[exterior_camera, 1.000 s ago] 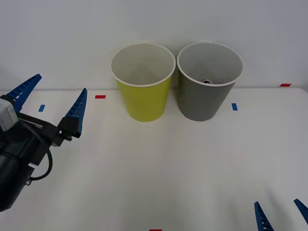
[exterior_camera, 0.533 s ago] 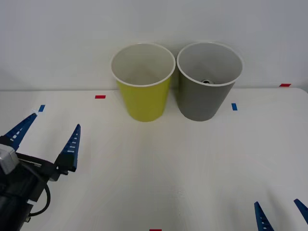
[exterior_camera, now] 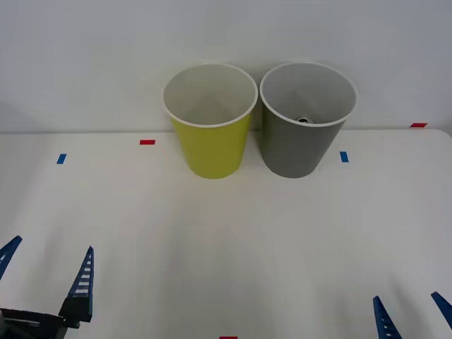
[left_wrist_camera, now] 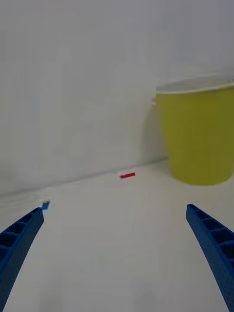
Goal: Put cans in the gray bin and PET bottles in the light green bin.
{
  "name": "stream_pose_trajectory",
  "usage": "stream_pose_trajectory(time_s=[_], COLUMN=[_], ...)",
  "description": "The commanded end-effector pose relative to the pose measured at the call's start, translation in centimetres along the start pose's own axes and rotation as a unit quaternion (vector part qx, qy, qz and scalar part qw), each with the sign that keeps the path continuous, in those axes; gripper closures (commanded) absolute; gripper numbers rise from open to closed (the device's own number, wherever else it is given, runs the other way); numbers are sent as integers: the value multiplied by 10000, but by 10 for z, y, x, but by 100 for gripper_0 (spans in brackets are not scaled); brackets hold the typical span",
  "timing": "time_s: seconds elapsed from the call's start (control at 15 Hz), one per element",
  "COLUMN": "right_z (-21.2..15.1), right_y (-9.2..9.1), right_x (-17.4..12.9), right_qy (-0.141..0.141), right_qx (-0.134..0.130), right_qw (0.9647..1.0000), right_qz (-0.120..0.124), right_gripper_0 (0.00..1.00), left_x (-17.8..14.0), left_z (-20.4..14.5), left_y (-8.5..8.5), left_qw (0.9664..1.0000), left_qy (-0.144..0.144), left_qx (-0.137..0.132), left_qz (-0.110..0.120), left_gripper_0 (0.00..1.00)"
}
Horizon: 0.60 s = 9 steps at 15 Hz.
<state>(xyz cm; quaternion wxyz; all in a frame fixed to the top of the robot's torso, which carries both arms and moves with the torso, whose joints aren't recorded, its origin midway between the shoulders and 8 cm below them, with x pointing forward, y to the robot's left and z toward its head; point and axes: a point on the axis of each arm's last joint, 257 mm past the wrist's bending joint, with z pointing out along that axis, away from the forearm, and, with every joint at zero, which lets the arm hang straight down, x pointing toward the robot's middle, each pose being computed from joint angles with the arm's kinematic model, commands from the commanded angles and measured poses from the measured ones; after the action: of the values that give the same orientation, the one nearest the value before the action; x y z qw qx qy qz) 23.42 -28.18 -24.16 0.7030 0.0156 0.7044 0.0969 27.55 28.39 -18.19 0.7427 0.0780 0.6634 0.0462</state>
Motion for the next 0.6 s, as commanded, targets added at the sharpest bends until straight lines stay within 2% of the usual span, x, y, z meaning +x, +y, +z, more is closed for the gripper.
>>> stream_pose_trajectory(time_s=[0.07, 0.4, 0.6], right_z=[0, 0, 0], right_y=[0, 0, 0], right_x=[0, 0, 0], right_qy=[0, 0, 0], right_qx=[0, 0, 0], right_qw=[10000, 10000, 10000], right_qz=[0, 0, 0], right_gripper_0=[0, 0, 0], left_x=[25, 44, 50], left_z=[-23, -49, -58], left_y=[1, -8, -9], left_qw=[9995, 9988, 9987], left_qy=[277, 449, 416], left_qx=[-58, -36, -66], left_qz=[102, 203, 297], left_gripper_0=[0, 0, 0])
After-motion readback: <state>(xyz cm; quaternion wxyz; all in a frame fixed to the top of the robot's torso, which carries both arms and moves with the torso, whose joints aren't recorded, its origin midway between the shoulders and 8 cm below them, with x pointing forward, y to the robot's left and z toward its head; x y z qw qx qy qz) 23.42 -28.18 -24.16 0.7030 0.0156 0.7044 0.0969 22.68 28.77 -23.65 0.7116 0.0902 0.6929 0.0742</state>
